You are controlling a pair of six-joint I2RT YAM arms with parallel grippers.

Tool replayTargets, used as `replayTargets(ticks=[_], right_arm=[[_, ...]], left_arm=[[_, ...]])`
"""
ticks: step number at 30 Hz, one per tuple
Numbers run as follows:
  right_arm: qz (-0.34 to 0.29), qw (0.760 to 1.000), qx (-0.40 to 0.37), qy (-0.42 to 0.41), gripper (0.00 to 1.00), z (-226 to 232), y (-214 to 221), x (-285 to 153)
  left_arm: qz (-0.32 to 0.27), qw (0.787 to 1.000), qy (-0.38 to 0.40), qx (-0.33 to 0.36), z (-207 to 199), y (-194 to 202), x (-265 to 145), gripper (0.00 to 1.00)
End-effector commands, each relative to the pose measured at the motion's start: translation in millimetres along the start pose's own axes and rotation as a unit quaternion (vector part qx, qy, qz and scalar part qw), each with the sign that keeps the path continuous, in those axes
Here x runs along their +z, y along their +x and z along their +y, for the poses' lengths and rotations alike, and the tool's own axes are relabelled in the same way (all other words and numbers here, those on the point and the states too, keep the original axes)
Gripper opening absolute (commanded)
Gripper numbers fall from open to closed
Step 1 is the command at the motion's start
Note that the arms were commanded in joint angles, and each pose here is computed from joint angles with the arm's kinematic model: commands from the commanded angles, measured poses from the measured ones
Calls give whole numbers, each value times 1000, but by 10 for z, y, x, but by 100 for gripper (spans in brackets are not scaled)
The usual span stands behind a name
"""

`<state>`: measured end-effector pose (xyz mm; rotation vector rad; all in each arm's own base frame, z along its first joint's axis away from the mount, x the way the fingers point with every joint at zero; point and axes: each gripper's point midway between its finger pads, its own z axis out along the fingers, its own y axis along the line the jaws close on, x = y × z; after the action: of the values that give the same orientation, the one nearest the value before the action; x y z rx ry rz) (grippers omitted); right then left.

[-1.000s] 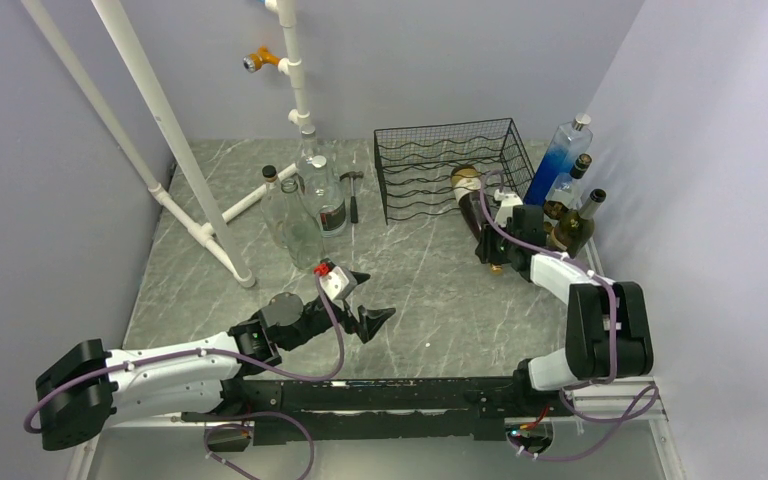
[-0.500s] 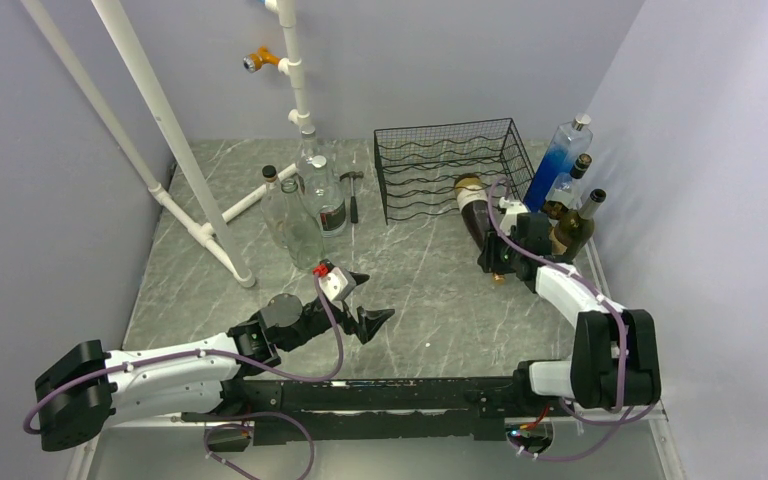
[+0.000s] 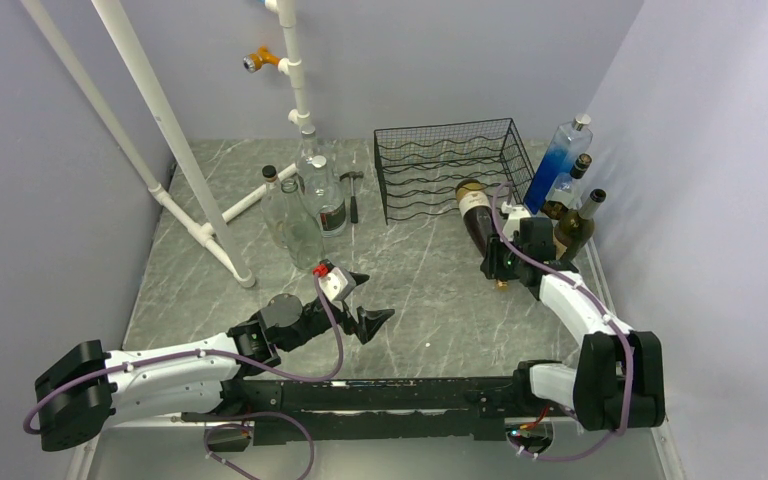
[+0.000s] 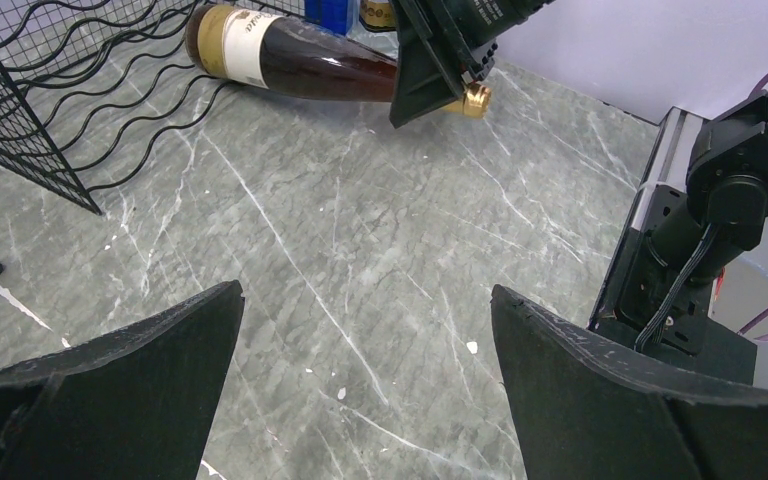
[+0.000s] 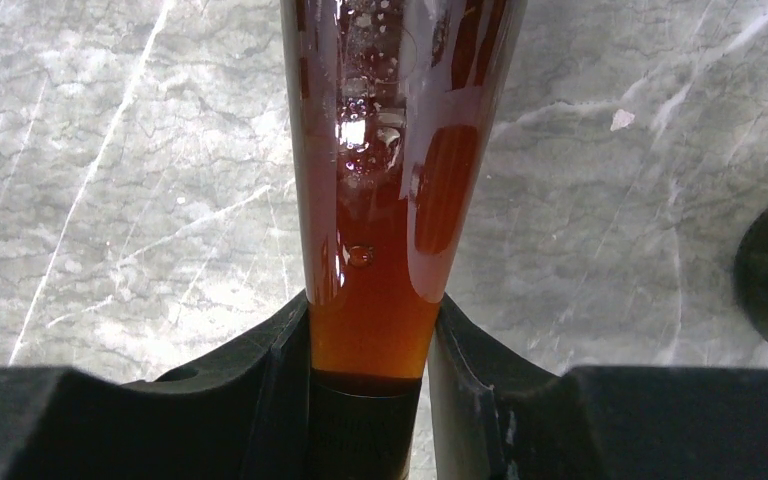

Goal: Take the wine bottle off the wine rack
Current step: Pick up the wine bottle from the wine rack.

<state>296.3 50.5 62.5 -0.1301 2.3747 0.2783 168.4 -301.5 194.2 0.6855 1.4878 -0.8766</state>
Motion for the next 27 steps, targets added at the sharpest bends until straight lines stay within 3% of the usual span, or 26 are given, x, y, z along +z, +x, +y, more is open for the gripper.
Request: replayTargets(ticks=[1, 27], right_arm=[[-82, 994, -51, -46, 0, 204, -445, -152], [-62, 995, -61, -44, 0, 229, -354, -386]], left_arm=[[-25, 1000, 3, -11, -18, -152, 0, 99], [-24, 1000, 7, -15, -31, -135, -8, 99]])
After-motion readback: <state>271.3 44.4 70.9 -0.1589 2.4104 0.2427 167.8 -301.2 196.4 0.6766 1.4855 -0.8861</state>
